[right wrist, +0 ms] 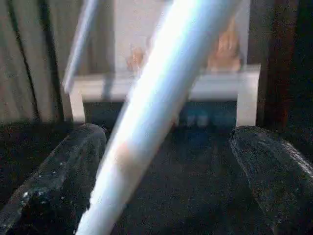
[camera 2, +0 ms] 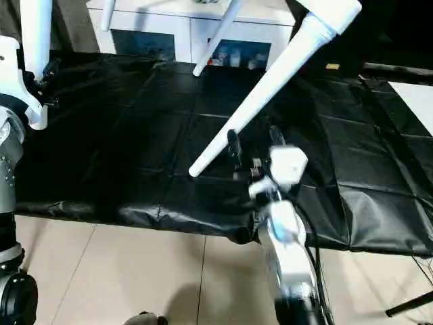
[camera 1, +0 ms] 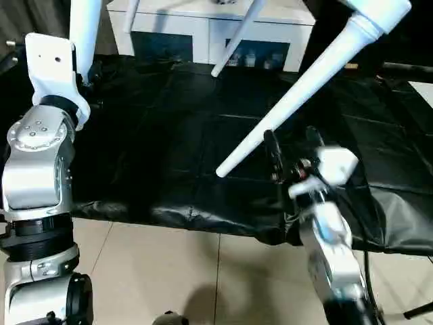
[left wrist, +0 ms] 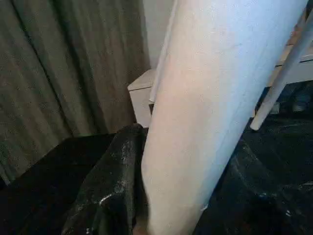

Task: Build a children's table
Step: Flip table

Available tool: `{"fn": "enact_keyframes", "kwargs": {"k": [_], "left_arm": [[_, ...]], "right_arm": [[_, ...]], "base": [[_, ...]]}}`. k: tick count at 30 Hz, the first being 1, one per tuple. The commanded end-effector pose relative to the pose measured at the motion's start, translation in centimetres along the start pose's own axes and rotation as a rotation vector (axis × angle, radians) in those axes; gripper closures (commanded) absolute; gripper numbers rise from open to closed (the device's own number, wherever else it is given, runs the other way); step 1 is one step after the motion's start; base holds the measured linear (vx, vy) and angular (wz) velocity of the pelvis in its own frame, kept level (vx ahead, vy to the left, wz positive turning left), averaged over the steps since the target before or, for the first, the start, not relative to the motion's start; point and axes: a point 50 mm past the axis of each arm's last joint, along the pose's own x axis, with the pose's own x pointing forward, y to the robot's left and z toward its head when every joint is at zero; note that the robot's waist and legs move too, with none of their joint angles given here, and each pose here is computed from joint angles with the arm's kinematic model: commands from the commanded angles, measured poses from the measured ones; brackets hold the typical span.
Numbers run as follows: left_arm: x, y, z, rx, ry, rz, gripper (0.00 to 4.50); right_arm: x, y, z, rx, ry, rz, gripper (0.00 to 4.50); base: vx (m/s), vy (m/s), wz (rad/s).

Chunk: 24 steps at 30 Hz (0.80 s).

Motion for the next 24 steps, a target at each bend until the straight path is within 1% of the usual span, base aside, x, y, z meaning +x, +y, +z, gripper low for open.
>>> {"fn": "enact_keyframes", "kwargs": {"k": [1, 5, 6, 7, 8, 12, 15, 19, 20, 21, 24], "left_arm": [[-0.2, -0.1, 2.3, -0.027, -0.096, -0.003, 2.62], [-0.3, -0.1, 2.4, -0.024, -0.096, -0.003, 2.62], [-0.3, -0.1, 2.4, -0.023, -0.097, -0.002, 2.62], [-0.3, -0.1, 2.4, -0.023, -0.097, -0.001, 2.62], [-0.4, -0.1, 2.4, -0.022, -0.097, 0.001, 2.62], [-0.6, 0.2, 2.5, -0.017, -0.094, 0.013, 2.62], [-0.7, 0.2, 2.4, -0.016, -0.092, 0.02, 2.62], [-0.8, 0.3, 2.4, -0.016, -0.09, 0.022, 2.62], [-0.8, 0.3, 2.3, -0.016, -0.088, 0.024, 2.62], [-0.8, 0.3, 2.3, -0.016, -0.087, 0.025, 2.62], [-0.8, 0.3, 2.3, -0.015, -0.084, 0.027, 2.62]], "right_arm": [[1.1, 0.1, -0.9, 0.047, 0.079, -0.002, 0.0], [2.4, 0.2, -1.0, 0.076, 0.108, -0.018, 0.0], [2.7, 0.3, -1.2, 0.103, 0.134, -0.018, 0.18], [2.8, 0.3, -1.2, 0.104, 0.134, -0.018, 0.18], [2.9, 0.3, -1.3, 0.115, 0.146, -0.023, 0.29], [3.9, 0.8, -1.0, 0.161, 0.134, 0.043, 0.64], [4.1, 1.1, -0.7, 0.197, 0.115, 0.066, 0.89], [4.0, 1.4, -0.7, 0.23, 0.11, 0.095, 0.96], [4.0, 1.6, -0.8, 0.268, 0.118, 0.121, 1.1], [4.1, 1.7, -0.9, 0.278, 0.123, 0.132, 1.1], [4.0, 1.9, -0.9, 0.295, 0.13, 0.164, 1.45]], "base": [[0.0, 0.0, 0.0], [0.0, 0.0, 0.0], [0.0, 0.0, 0.0], [0.0, 0.0, 0.0], [0.0, 0.0, 0.0], [0.0, 0.0, 0.0], [0.0, 0.0, 0.0], [0.0, 0.0, 0.0], [0.0, 0.0, 0.0], [0.0, 0.0, 0.0], [0.0, 0.0, 0.0]]}}
